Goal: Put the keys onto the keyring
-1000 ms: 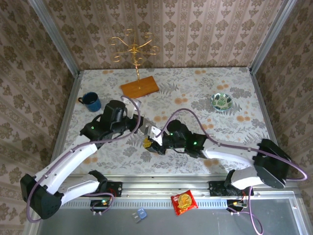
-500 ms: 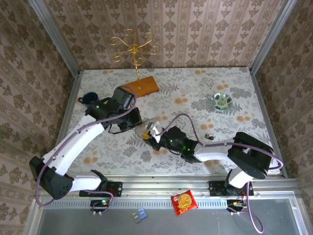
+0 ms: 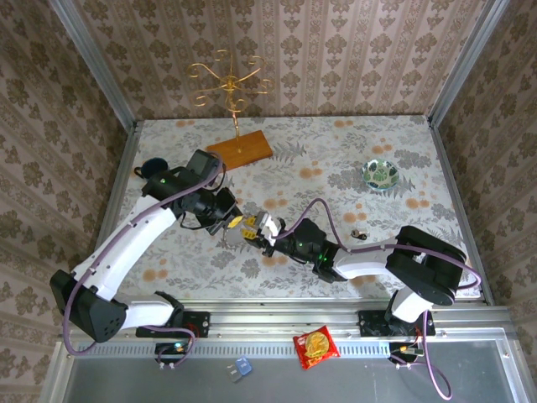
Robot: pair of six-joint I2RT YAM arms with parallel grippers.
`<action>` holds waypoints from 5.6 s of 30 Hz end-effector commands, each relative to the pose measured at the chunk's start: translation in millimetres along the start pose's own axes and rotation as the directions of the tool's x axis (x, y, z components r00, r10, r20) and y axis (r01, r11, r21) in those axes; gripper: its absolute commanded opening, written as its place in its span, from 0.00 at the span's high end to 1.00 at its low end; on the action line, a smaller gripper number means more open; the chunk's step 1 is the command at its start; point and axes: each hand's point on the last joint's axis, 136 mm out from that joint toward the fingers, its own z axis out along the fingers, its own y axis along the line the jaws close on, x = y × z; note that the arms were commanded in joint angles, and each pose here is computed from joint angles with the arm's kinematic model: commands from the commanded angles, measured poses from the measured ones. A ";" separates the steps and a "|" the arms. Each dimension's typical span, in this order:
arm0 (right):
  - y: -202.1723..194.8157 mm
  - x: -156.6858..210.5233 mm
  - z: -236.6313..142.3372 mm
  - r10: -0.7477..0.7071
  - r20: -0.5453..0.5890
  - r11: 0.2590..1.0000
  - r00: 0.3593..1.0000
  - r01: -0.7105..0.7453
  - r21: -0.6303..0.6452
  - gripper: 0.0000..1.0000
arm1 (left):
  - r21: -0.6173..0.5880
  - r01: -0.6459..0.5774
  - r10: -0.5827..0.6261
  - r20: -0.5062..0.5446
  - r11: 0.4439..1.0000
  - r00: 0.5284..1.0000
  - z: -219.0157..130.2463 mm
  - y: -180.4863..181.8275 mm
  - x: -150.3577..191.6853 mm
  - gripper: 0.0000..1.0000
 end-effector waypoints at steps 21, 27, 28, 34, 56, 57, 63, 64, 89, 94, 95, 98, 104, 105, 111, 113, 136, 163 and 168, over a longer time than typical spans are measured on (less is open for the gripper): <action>1.5 -14.4 6.8 -0.036 0.078 0.999 0.996 0.034 0.032 0.75 | -0.002 0.198 -0.197 -0.140 0.980 0.970 6.7 12.5 19.8 1.00; 2.8 -18.6 8.3 -0.035 0.096 0.999 0.995 0.032 0.032 0.81 | 0.001 0.224 -0.221 -0.157 0.975 0.963 7.8 15.6 23.6 1.00; 2.8 -19.6 8.7 -0.034 0.099 0.999 0.995 0.031 0.030 0.83 | 0.002 0.232 -0.229 -0.160 0.973 0.960 8.1 16.6 24.4 1.00; 6.2 -23.2 11.5 -0.025 0.111 1.000 0.994 0.024 0.013 0.87 | 0.013 0.261 -0.255 -0.167 0.965 0.952 12.3 18.6 26.4 1.00; -8.5 -12.8 0.0 0.001 0.050 1.000 0.999 -0.002 0.025 1.00 | 0.329 -0.005 -0.076 0.233 0.944 0.969 -26.4 -9.9 -52.4 0.46; -10.0 -12.8 -1.4 0.002 0.039 1.000 0.999 -0.002 0.013 1.00 | 0.354 -0.087 -0.029 0.309 0.931 0.950 -34.8 -14.9 -67.8 0.45; -17.2 -13.6 -15.1 0.019 -0.023 0.997 1.000 -0.020 -0.079 1.00 | 0.147 -0.768 0.474 0.710 0.624 0.521 -74.3 -50.8 -88.8 0.53; -17.5 -11.8 -18.5 0.012 -0.045 0.995 0.999 -0.016 -0.099 1.00 | 0.075 -0.851 0.540 0.743 0.520 0.395 -78.6 -55.3 -82.4 0.55; -15.2 -24.8 -56.6 -0.245 -0.217 0.923 0.945 0.159 -0.351 1.00 | -0.186 -0.682 0.446 0.631 -0.708 -0.635 17.1 -17.0 48.2 0.69; -12.3 -30.6 -54.8 -0.272 -0.196 0.913 0.942 0.189 -0.360 1.00 | -0.172 -0.674 0.441 0.636 -0.718 -0.633 20.6 -20.3 48.7 0.74; -11.6 -30.7 -54.0 -0.275 -0.196 0.912 0.941 0.191 -0.362 1.00 | -0.164 -0.675 0.443 0.641 -0.719 -0.627 20.8 -20.7 49.4 0.75; -9.1 -33.4 -51.3 -0.281 -0.189 0.908 0.941 0.197 -0.370 1.00 | -0.147 -0.673 0.443 0.649 -0.724 -0.618 22.6 -21.8 52.3 0.79; -5.1 -35.2 -47.0 -0.282 -0.178 0.903 0.943 0.198 -0.381 1.00 | -0.132 -0.671 0.447 0.651 -0.729 -0.614 28.6 -22.2 56.5 0.94; -4.5 -36.3 -46.8 -0.280 -0.173 0.902 0.944 0.198 -0.383 1.00 | -0.134 -0.670 0.446 0.648 -0.730 -0.617 29.3 -22.3 56.4 0.97; -12.2 -24.3 -51.8 -0.281 -0.213 0.921 0.936 0.201 -0.335 0.74 | -0.161 -0.671 0.437 0.644 -0.724 -0.627 30.5 -22.1 55.1 1.00; -18.8 -13.1 -57.9 -0.285 -0.241 0.932 0.928 0.209 -0.297 0.68 | -0.168 -0.676 0.437 0.648 -0.717 -0.624 30.8 -21.4 54.8 1.00; -16.5 -11.1 -65.5 -0.236 -0.244 0.947 0.941 0.166 -0.274 0.83 | -0.150 -0.694 0.447 0.665 -0.704 -0.598 34.8 -20.1 58.1 1.00; -11.6 -21.7 -57.6 -0.200 -0.214 0.945 0.956 0.132 -0.298 1.00 | -0.145 -0.703 0.462 0.659 -0.696 -0.594 41.0 -25.5 57.3 0.91; -17.1 -22.1 -58.6 -0.179 -0.217 0.958 0.960 0.120 -0.262 0.97 | -0.134 -0.711 0.476 0.655 -0.691 -0.586 41.9 -26.1 56.7 1.00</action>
